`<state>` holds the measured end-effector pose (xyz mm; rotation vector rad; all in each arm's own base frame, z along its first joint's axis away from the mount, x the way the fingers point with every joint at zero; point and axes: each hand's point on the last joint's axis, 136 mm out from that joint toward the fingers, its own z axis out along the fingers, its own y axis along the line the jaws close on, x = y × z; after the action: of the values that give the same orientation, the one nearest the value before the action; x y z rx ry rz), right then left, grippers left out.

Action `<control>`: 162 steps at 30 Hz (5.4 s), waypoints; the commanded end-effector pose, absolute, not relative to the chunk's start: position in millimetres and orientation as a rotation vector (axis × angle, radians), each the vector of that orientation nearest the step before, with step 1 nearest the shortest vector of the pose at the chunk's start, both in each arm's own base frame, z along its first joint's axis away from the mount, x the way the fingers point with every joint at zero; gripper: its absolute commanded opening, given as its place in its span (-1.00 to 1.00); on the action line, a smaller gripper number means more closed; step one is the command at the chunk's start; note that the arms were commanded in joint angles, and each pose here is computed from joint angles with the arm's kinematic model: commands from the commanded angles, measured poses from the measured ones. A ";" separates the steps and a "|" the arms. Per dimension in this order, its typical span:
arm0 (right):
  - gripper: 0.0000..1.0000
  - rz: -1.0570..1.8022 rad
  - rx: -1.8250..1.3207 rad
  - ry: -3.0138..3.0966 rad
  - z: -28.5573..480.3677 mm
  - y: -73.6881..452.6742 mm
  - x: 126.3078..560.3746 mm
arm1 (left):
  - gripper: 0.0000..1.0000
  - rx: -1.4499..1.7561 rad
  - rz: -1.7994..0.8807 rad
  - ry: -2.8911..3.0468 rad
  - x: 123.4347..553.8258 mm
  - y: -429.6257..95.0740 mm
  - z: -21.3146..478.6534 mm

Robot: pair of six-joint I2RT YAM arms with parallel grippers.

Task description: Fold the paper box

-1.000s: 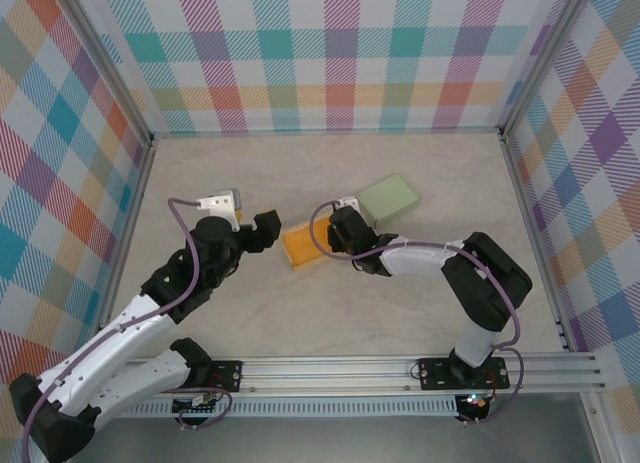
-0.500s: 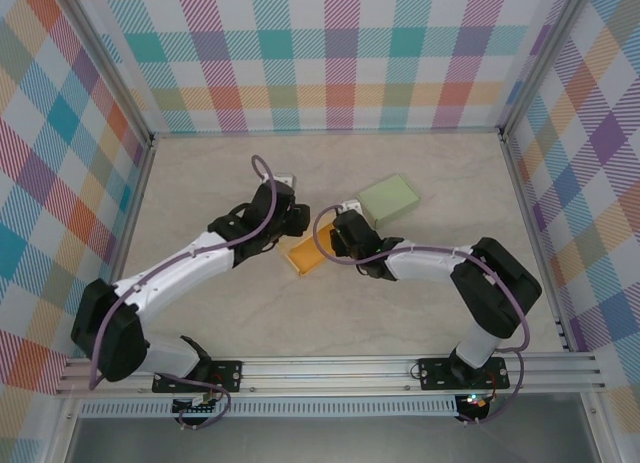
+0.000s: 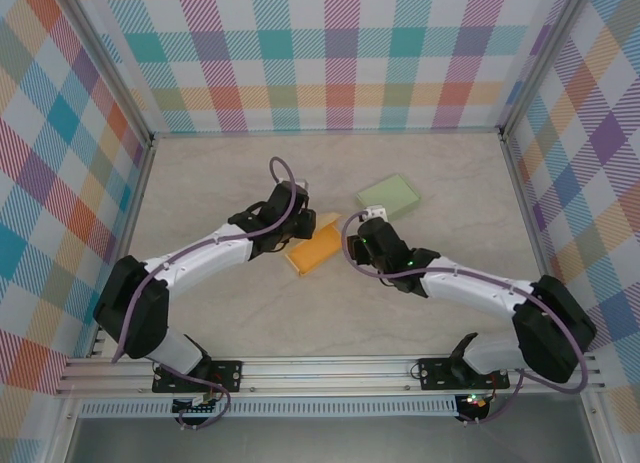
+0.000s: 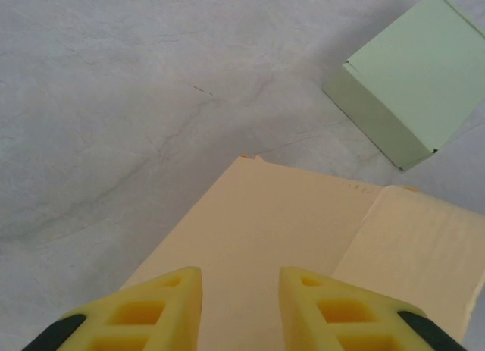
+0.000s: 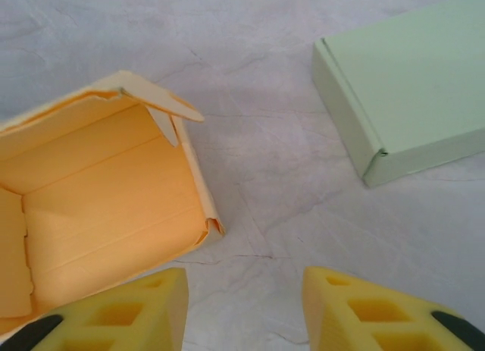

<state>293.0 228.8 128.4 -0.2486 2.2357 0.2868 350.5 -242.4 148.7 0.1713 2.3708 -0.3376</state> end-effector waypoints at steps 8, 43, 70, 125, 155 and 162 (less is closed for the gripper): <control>0.26 0.138 -0.171 2.268 158.7 199.6 289.8 | -0.41 0.247 -0.361 2.418 345.7 -249.4 110.7; 0.39 0.445 -0.506 2.333 136.0 238.9 302.7 | -0.45 0.048 -0.205 2.298 323.7 -186.9 149.4; 0.32 0.343 -0.678 2.349 94.2 246.7 314.7 | -0.21 -0.147 -0.309 2.540 331.5 -180.8 52.0; 0.42 1.225 -0.015 2.559 82.8 279.1 337.6 | -0.70 -0.176 -0.246 2.588 353.0 -162.3 26.5; -0.03 1.566 0.039 2.481 76.9 307.0 333.7 | -0.69 -0.235 -0.414 2.528 358.3 -162.4 54.5; -0.19 1.555 0.118 2.517 76.6 303.4 334.5 | -0.48 -0.197 -0.420 2.452 354.1 -157.1 88.2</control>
<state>335.5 300.4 65.5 0.1180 2.5331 1.5224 361.4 -160.5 71.7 -0.2195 2.4717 -0.4051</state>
